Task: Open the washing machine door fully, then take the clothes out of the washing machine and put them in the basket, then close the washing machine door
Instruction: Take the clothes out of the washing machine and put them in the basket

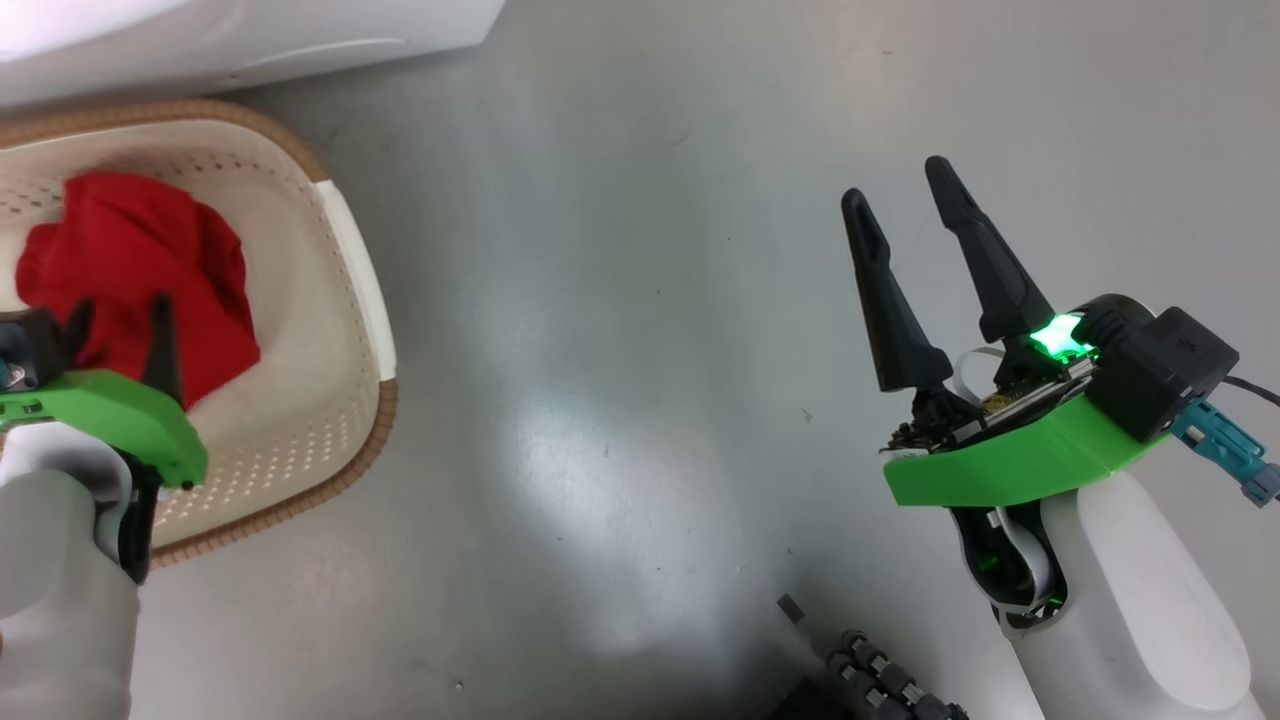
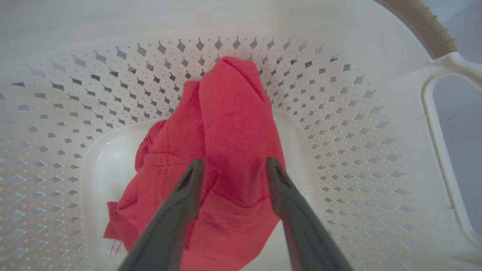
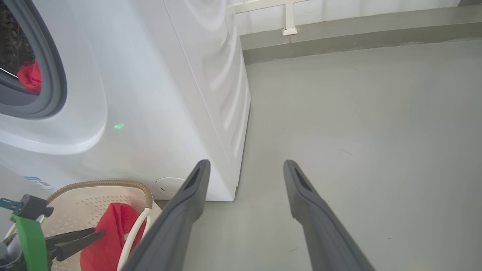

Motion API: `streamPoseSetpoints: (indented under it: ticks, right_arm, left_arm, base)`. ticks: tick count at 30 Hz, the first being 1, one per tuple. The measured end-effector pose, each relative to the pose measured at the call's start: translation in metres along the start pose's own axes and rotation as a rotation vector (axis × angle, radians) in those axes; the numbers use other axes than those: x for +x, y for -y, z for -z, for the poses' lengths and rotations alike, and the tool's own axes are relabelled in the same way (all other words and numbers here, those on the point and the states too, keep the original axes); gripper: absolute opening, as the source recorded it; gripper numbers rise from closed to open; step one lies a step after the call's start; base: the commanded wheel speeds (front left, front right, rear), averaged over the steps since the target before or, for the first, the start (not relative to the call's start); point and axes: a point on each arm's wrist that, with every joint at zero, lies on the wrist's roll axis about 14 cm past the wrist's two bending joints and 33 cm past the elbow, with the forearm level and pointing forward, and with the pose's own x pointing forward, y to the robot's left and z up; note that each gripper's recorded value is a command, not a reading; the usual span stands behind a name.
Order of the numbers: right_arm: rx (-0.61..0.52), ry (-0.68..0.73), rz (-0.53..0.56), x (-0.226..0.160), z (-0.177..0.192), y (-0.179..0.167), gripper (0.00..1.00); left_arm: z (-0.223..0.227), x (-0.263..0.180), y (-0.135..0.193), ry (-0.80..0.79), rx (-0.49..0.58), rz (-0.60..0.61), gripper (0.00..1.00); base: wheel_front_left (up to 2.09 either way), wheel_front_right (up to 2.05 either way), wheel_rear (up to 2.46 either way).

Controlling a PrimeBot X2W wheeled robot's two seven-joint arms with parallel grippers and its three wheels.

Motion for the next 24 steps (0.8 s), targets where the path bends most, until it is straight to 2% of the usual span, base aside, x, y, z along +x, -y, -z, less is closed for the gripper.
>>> streamPoseSetpoints:
  ticks: [14,19,24]
  right_arm:
    - [0.004,0.045,-0.017,0.000,-0.018,-0.008,1.00]
    - [-0.003,0.073,-0.025,-0.005,-0.032,-0.011,1.00]
    - [-0.007,0.062,-0.016,-0.027,-0.036,-0.009,1.00]
  left_arm:
    - [-0.041,-0.022,-0.010,0.131,-0.077,-0.033,1.00]
    - [-0.063,-0.046,-0.014,0.222,-0.111,-0.053,1.00]
    - [-0.079,-0.080,-0.009,0.304,-0.104,-0.056,1.00]
  base:
    - [0.00,0.00,0.00]
    - [0.00,0.00,0.00]
    - [0.00,0.00,0.00]
